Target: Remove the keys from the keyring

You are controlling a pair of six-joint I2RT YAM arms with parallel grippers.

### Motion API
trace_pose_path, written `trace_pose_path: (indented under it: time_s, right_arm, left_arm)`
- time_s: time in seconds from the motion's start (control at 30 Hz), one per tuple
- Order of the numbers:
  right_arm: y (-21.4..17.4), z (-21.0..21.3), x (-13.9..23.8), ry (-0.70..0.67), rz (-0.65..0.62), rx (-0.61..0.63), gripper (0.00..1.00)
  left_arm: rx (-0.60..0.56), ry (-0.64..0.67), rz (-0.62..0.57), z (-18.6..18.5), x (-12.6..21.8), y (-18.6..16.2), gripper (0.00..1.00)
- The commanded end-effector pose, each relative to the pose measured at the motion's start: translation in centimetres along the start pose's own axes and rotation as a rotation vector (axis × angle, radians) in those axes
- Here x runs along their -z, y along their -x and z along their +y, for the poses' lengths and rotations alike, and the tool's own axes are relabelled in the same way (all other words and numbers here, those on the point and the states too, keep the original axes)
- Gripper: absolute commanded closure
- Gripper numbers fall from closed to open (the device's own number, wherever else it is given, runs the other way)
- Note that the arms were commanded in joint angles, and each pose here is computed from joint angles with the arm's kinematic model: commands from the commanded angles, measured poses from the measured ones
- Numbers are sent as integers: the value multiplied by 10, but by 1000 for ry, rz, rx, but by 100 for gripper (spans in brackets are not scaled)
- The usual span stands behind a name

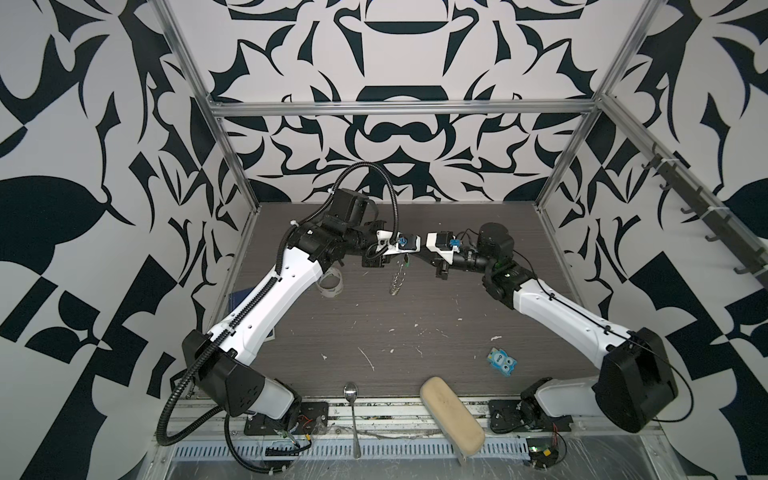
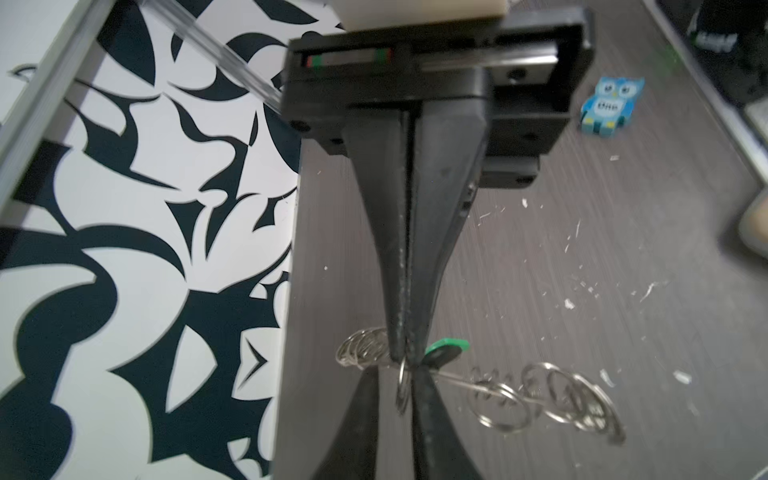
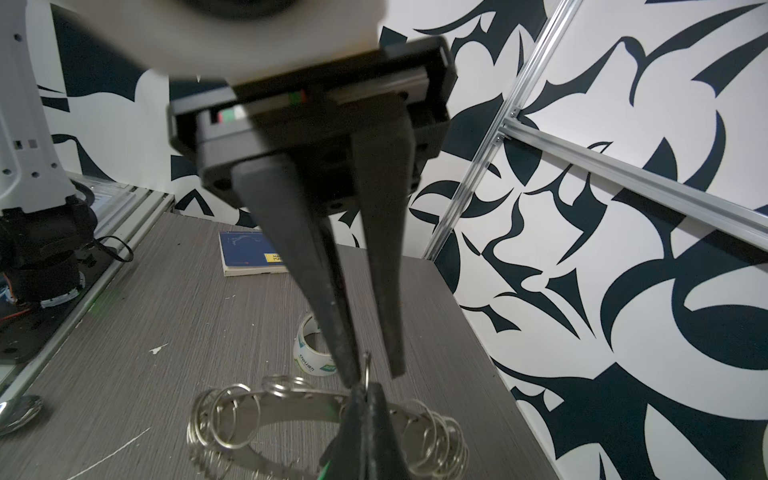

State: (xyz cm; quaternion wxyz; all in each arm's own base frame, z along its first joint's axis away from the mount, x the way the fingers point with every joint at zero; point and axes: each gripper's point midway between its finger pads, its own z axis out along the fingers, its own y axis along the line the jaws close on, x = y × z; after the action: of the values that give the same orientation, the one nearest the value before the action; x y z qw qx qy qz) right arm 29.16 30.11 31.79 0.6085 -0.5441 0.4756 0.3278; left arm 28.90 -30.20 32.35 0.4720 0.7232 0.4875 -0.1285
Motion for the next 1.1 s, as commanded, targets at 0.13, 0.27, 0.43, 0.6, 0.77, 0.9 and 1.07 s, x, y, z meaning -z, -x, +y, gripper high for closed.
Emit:
trace_pose_path:
  time_s: [0.13, 0.27, 0.43, 0.6, 0.77, 0.9, 1.07]
  right_arm:
    - [54, -21, 22, -90, -243, 6, 100]
    - [73, -28, 32, -123, -361, -7, 100]
    - [88, -34, 37, -135, -472, -27, 100]
    - [94, -33, 35, -119, -492, -22, 100]
    - [97, -26, 29, -90, -496, -24, 100]
    - [99, -22, 26, -73, -496, -21, 100]
    - [99, -19, 23, -56, -495, -20, 100]
  left_arm:
    - [94, 86, -247, 18, 45, 29, 59]
    - [160, 83, -352, 24, 62, 37, 66]
    - [206, 52, -401, 25, 61, 41, 69]
    - [245, 21, -445, 30, 57, 45, 69]
    - [258, -1, -467, 34, 52, 46, 69]
    - [268, -4, -470, 38, 49, 44, 69]
    - [268, -9, -481, 39, 49, 47, 70]
